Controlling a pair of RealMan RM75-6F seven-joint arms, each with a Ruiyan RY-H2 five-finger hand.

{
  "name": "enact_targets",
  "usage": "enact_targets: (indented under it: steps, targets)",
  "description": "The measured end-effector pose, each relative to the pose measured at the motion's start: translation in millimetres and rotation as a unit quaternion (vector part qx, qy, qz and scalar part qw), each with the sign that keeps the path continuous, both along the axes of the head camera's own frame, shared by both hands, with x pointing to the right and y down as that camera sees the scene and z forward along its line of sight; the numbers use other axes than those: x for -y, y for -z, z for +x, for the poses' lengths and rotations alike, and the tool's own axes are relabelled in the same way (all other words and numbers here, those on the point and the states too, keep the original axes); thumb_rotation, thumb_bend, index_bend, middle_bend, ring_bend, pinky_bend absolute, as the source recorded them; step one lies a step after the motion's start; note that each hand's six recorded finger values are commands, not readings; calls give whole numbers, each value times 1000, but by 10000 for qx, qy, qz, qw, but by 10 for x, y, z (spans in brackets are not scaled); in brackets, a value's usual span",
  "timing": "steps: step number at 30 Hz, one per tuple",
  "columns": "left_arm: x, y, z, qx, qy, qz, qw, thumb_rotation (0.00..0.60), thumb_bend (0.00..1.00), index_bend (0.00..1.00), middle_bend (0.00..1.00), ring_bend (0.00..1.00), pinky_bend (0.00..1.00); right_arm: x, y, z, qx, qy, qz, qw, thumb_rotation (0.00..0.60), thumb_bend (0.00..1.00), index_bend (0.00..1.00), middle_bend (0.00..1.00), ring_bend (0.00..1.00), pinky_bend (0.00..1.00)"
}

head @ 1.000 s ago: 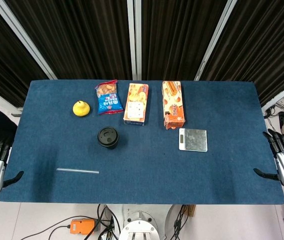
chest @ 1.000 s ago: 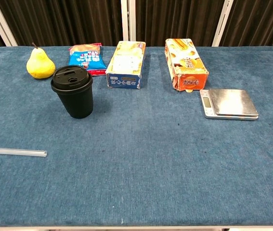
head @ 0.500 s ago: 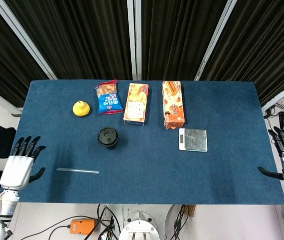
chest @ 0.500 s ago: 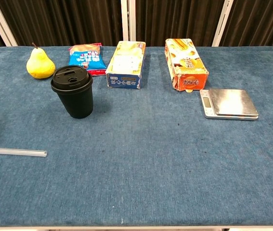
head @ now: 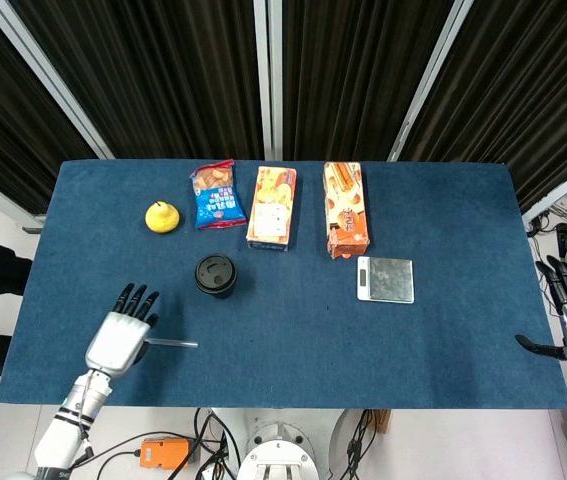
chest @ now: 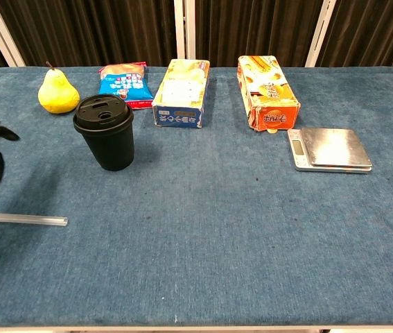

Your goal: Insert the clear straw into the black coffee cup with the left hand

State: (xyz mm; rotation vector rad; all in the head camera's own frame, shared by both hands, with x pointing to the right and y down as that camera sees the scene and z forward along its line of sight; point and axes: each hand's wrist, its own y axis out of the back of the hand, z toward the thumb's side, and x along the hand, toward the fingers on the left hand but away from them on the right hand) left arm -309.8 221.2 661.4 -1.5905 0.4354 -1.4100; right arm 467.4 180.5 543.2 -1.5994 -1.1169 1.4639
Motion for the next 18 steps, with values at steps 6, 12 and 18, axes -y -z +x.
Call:
enact_targets:
  steps: [6, 12, 18]
  targets:
    - [-50, -132, 139, 43, 2, -126, 9999, 600, 269, 480, 126, 0, 0, 12, -35, -10, 5, 8, -49, 10000, 600, 109, 0, 58, 0, 25]
    - [-108, -196, 243, 125, -89, -148, 9998, 600, 269, 480, 127, 0, 0, 10, -52, -5, 2, -8, -74, 10000, 600, 109, 0, 58, 0, 24]
    - [-170, -282, 322, 171, -128, -251, 9995, 600, 266, 480, 128, 0, 0, 1, -65, 7, 6, -34, -89, 10000, 600, 108, 0, 58, 0, 25]
